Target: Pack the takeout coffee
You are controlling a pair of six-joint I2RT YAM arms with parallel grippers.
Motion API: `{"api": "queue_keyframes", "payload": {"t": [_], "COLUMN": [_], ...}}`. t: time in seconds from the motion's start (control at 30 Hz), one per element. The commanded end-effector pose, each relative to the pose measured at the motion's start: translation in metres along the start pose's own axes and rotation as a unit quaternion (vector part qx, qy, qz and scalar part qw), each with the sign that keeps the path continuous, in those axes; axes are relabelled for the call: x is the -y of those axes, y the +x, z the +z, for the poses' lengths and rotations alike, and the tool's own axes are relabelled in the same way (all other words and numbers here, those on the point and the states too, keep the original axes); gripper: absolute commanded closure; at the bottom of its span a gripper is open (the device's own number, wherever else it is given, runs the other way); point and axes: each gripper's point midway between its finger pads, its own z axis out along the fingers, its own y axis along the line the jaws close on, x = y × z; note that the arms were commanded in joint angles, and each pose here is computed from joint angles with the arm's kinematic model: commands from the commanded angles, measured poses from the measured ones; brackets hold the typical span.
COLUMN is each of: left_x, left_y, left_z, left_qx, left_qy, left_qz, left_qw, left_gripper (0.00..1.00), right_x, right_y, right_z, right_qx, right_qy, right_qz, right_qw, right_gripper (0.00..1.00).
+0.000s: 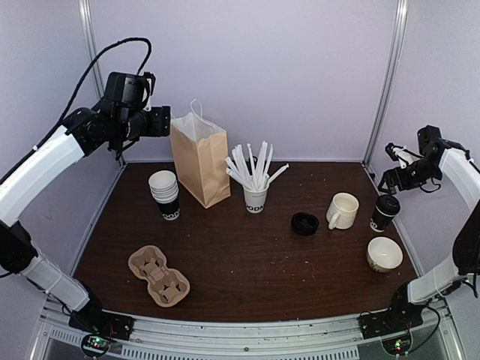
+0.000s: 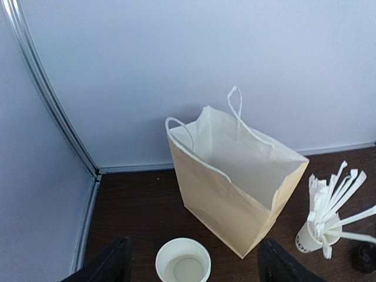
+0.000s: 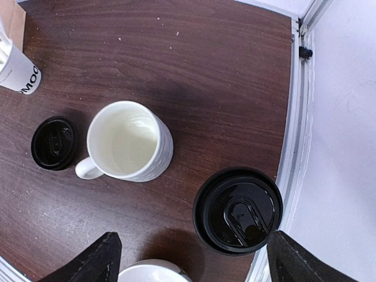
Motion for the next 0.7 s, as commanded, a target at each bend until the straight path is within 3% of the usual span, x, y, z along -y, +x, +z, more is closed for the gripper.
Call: {"api": "queue_keyframes", "payload": {"t": [0.0,0.23,0.47,0.67], "left_x": [0.01,0.014,0.024,0.011], "left_y": [-0.003,-0.011,-0.007,0.01], "left_z": [0.034,0.097,0.15,0.169], "left_qx": [-0.029,-0.013,-0.039,-0.06], "left_qy": [0.013,0.025,0.031,-0.024], "left_qz": [-0.078,-0.17,-0.195,-0.21], "left_qw": [0.996,0.985,0.979,0.976], "left_gripper": [0.26,0.31,0.31,0.36], "right_x": [-0.013,-0.036,-0.043,-0.047], "right_y": [-0.022,-0.033,-0.029,-0.025], "right_z": [-0.016,-0.018,-0.01,-0.007], "right_qx": [0.058,0.105,0.113,0.115], "right_qy": [0.008,-0.011,-0.031,-0.04], "right_qz": [-0.006,-0.01,-0.001,-0.003], "right_qw": [0.998,0.994,0.993,0.993], "right_gripper": [0.11,0.12,0.12,0.12]}}
